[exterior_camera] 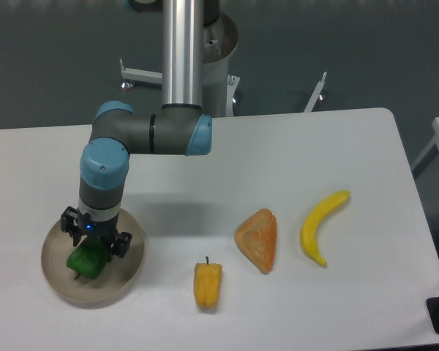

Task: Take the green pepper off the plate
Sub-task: 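Lower the gripper onto the green pepper and close on it, then lift the green pepper off the plate and carry it toward the yellow pepper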

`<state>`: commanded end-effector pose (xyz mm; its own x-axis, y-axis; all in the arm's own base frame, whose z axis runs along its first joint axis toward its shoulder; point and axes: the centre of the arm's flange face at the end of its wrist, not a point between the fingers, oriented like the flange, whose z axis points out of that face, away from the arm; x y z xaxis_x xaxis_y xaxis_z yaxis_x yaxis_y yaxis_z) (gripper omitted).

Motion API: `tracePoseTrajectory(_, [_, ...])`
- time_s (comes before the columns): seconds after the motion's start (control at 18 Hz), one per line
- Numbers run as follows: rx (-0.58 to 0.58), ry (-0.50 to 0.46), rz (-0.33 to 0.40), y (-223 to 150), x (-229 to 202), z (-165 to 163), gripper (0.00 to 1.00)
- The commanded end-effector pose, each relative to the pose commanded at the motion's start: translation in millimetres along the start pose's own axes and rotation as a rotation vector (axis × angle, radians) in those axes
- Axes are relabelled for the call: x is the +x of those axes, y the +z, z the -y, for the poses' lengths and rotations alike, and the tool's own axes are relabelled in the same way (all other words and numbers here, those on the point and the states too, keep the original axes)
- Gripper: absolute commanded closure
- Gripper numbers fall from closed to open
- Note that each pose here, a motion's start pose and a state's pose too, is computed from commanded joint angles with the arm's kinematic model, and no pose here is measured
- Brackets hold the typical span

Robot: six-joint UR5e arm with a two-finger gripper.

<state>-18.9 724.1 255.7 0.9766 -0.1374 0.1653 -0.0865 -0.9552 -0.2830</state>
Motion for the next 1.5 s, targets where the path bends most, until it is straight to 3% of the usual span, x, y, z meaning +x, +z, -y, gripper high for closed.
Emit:
tracePoseTrajectory(0.33, [0.019,0.008,0.005,-12.5,1.1,4.0,0.67])
tracePoseTrajectory(0.5, [0.053,0.029,0.030,-42.3,-8.0,8.2,0.67])
tracePoseTrajectory(0.72, [0.086,0.073,0.079,-86.8,-61.1,-4.4,0.67])
tracePoseTrajectory(1.06, [0.053,0.179,0.188,-115.9,-137.5,-28.1,0.67])
tracePoseTrajectory(1.5, [0.036,0.285,0.254,-143.5,-219.0,-48.8,0.67])
